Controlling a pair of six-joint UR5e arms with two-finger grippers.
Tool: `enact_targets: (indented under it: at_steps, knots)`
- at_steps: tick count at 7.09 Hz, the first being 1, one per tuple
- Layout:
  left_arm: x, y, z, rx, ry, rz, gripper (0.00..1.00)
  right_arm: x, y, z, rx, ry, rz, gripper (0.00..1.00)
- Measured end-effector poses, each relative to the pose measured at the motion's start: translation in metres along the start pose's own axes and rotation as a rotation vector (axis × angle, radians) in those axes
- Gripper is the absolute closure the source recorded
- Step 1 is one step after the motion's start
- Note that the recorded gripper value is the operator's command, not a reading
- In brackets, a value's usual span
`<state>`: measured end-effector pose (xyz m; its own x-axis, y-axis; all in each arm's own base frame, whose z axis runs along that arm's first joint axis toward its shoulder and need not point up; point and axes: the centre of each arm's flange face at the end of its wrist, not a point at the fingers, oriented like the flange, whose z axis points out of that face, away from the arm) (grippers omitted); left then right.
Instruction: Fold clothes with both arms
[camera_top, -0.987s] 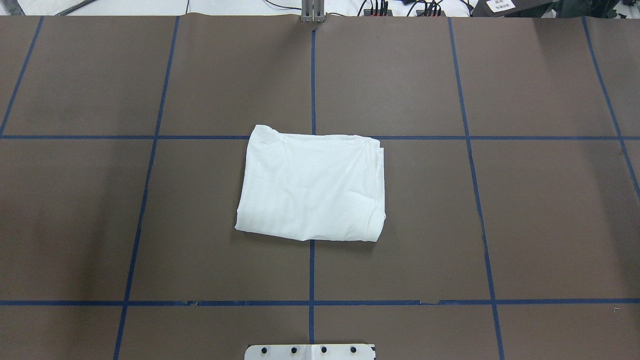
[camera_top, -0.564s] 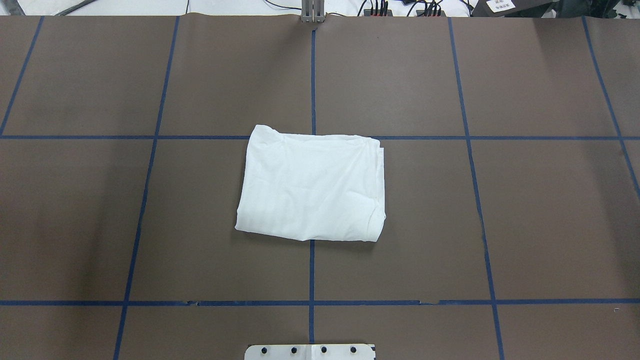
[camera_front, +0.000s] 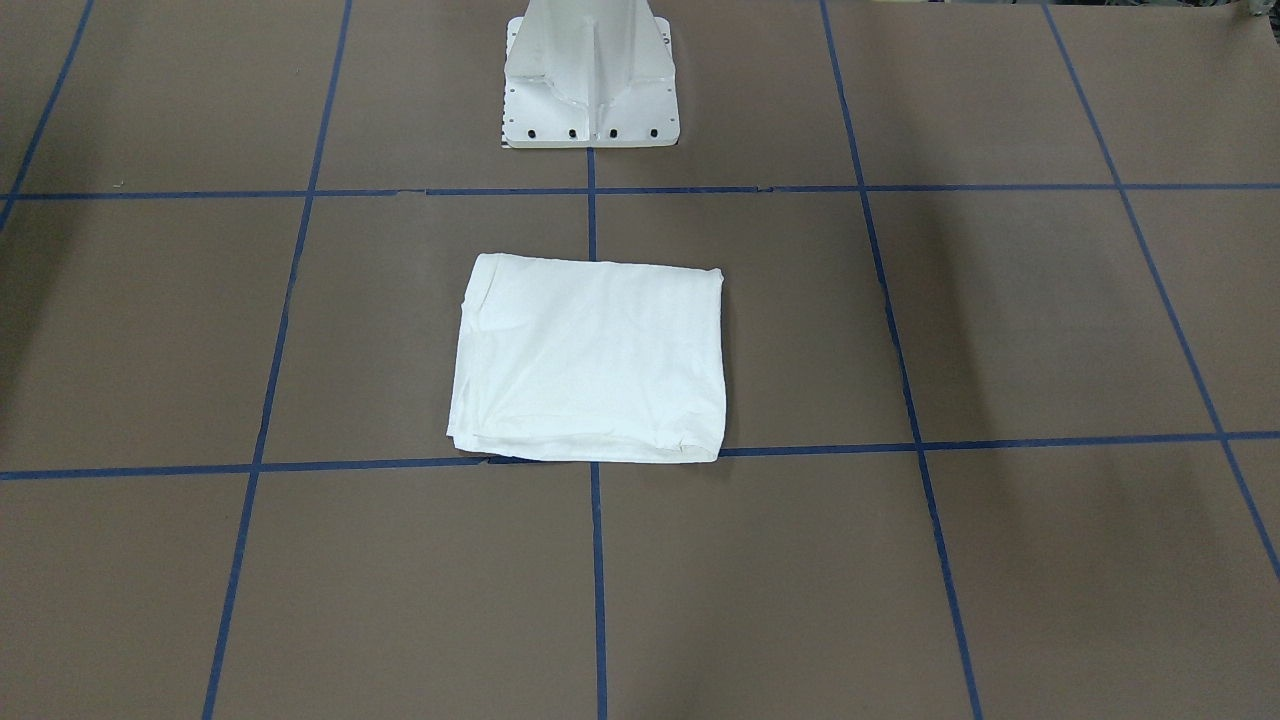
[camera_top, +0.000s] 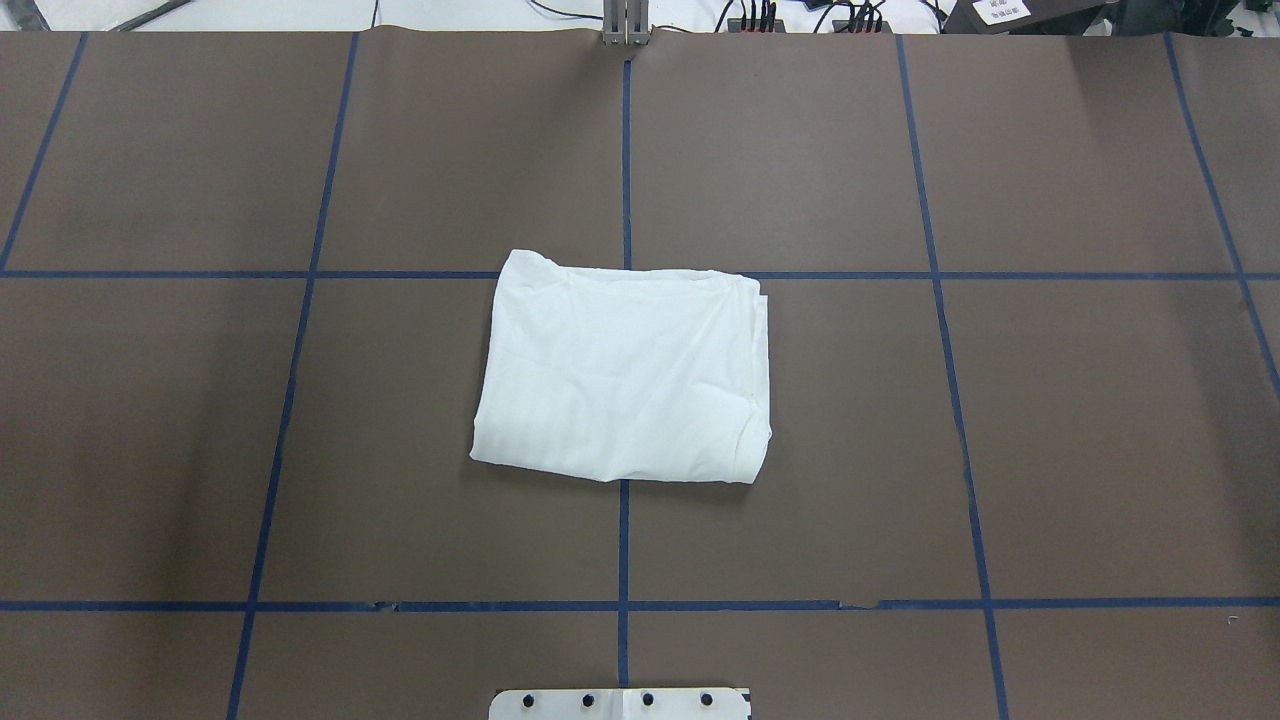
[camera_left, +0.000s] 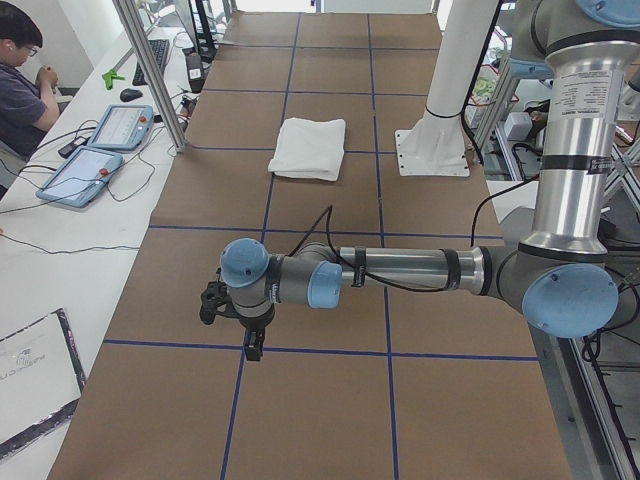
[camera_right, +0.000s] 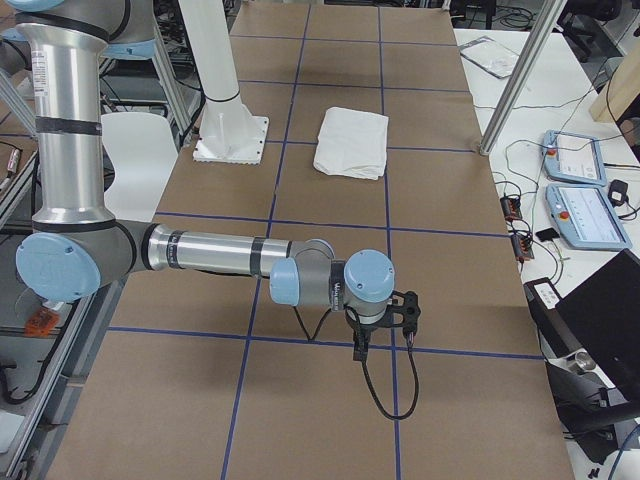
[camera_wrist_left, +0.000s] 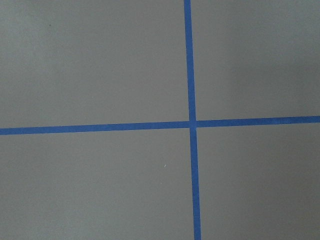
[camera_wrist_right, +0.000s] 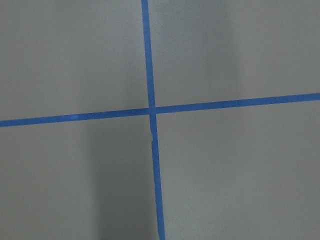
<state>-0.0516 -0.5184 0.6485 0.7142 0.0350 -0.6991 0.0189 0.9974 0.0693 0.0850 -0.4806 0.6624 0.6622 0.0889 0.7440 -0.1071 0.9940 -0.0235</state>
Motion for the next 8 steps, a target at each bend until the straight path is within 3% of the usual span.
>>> enact_targets:
  at_steps: [8]
  knots:
    - [0.0027, -0.0020, -0.0013, 0.003, 0.004, 0.004, 0.01, 0.0025, 0.0007, 0.0023, -0.005, -0.001, 0.008, 0.00]
